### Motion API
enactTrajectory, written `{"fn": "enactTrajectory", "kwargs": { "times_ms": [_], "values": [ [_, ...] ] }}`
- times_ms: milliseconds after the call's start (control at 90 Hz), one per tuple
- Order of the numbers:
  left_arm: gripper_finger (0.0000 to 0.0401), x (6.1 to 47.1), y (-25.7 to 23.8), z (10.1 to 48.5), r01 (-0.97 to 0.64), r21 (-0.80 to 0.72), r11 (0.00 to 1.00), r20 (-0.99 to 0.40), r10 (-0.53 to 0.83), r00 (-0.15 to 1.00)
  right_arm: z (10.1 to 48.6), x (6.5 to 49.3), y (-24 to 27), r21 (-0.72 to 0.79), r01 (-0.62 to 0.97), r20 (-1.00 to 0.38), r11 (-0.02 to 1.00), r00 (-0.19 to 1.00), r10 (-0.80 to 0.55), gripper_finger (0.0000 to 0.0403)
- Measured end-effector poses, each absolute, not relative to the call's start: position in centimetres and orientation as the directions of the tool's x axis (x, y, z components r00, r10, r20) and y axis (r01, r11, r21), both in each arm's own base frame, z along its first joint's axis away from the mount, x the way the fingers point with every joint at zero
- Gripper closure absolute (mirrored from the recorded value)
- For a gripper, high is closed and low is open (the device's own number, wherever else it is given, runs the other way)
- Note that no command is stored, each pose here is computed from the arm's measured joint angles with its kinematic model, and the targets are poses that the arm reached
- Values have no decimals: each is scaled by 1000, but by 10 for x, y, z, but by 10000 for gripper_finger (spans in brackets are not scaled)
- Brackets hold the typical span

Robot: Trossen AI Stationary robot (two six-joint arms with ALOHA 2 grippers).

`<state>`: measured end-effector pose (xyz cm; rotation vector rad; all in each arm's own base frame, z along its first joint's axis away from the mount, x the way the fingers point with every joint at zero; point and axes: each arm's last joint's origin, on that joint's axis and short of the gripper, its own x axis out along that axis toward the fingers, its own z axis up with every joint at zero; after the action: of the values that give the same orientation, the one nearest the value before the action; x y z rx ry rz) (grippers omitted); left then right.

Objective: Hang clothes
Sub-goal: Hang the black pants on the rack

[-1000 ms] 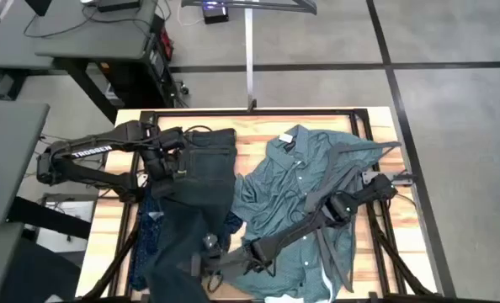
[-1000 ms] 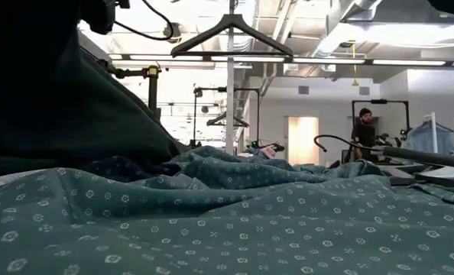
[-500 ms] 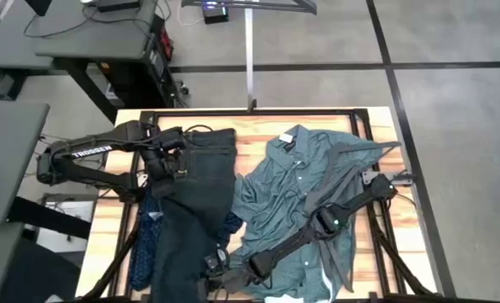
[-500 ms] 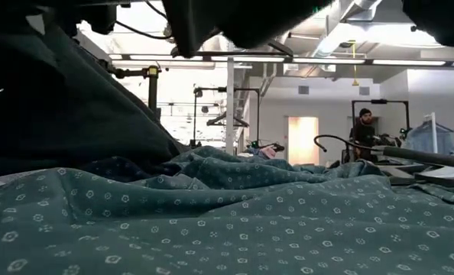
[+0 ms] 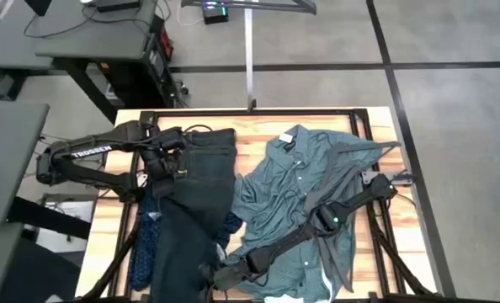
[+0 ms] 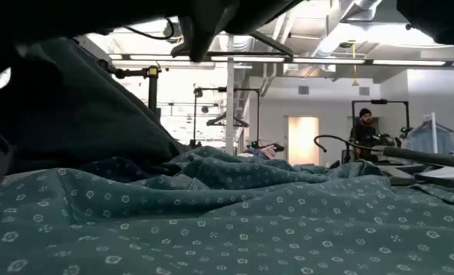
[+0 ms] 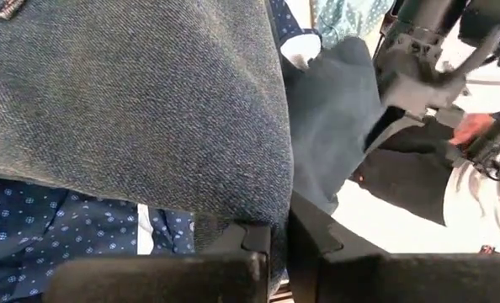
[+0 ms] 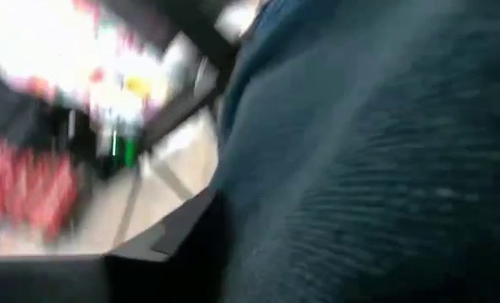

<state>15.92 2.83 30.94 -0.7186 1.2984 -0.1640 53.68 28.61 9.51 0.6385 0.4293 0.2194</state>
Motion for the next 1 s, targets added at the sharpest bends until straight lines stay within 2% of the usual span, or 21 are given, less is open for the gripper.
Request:
{"fn": "enactTrajectory", "kwargs": {
  "times_ms": [89,211,433,544,644,833,1000],
  "values": [
    [401,159,28,309,-277,-568,775,-818,-496,291,99,534,289,576,-138,-343,805,854,392,167],
    [401,159,28,309,-275,-567,776,-819,-496,290,114,526,288,551,-114,-458,827,786,414,165],
    [401,159,28,309,-274,-567,777,-819,-495,290,188,512,283,458,-172,-471,872,785,402,170],
    [401,159,28,309,-274,-567,777,-819,-496,288,206,500,275,436,-107,-576,893,729,369,172],
    [401,158,28,309,-270,-570,776,-817,-502,282,208,486,279,477,-3,-658,879,661,360,172],
    [401,155,27,309,-290,-566,771,-823,-508,255,225,458,311,572,16,-666,820,593,453,172],
    [382,154,25,309,-300,-567,767,-823,-517,235,234,449,301,549,108,-728,829,550,410,172]
  ]
}}
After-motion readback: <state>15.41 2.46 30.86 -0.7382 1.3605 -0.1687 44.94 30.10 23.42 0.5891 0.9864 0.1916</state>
